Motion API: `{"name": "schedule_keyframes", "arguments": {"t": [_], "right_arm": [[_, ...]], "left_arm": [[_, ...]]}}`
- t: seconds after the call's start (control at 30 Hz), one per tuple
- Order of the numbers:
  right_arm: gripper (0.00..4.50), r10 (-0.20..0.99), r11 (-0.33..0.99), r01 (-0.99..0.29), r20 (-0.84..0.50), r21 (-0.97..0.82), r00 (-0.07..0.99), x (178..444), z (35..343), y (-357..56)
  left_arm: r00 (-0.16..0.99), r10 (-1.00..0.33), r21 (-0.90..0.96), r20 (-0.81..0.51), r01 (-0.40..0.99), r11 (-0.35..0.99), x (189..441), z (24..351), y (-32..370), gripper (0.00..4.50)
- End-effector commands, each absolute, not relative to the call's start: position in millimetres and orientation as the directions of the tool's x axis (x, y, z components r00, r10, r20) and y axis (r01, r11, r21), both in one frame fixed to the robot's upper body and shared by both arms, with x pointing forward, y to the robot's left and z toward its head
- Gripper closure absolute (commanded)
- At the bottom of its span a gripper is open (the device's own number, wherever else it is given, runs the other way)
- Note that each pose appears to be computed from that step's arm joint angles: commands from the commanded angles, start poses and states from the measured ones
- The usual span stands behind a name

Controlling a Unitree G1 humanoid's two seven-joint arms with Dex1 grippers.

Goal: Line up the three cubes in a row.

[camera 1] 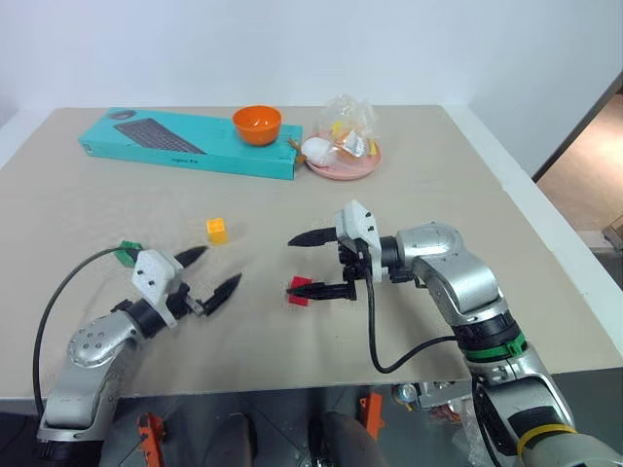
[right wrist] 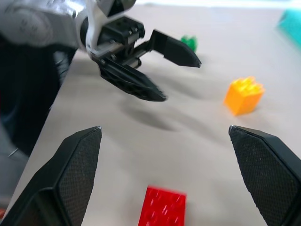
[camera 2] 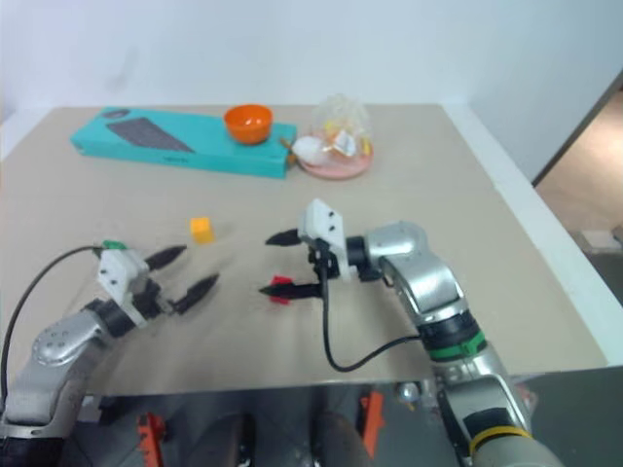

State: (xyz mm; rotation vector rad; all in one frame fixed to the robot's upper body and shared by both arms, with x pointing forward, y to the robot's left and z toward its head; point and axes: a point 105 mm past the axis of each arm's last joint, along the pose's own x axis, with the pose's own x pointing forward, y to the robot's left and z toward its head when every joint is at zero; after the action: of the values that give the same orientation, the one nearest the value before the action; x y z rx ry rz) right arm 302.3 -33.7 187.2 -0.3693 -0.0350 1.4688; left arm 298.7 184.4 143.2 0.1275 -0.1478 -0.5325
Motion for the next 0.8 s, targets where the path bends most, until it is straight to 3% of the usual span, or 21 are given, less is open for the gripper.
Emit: {"name": "schedule_keyframes", "arguments": {"t": [0.03,0.3,0.8], "right_arm": [[0.02,0.981,0.102,-0.949,-0.127,-0.299,0.146,299,203,-32],[0.02,0.977,0.133,-0.937,-0.117,-0.323,0.179,301,202,-29],[0.02,0.981,0.138,-0.933,-0.081,-0.332,0.174,300,204,-24]], "left_arm": [[0.902,-0.403,0.162,0.154,0.379,0.911,308,152,195,0.0],[0.968,-0.135,0.108,0.212,0.114,0.988,319,161,232,0.0],[0.965,-0.255,0.11,0.06,0.248,0.963,309,173,297,0.0]]}}
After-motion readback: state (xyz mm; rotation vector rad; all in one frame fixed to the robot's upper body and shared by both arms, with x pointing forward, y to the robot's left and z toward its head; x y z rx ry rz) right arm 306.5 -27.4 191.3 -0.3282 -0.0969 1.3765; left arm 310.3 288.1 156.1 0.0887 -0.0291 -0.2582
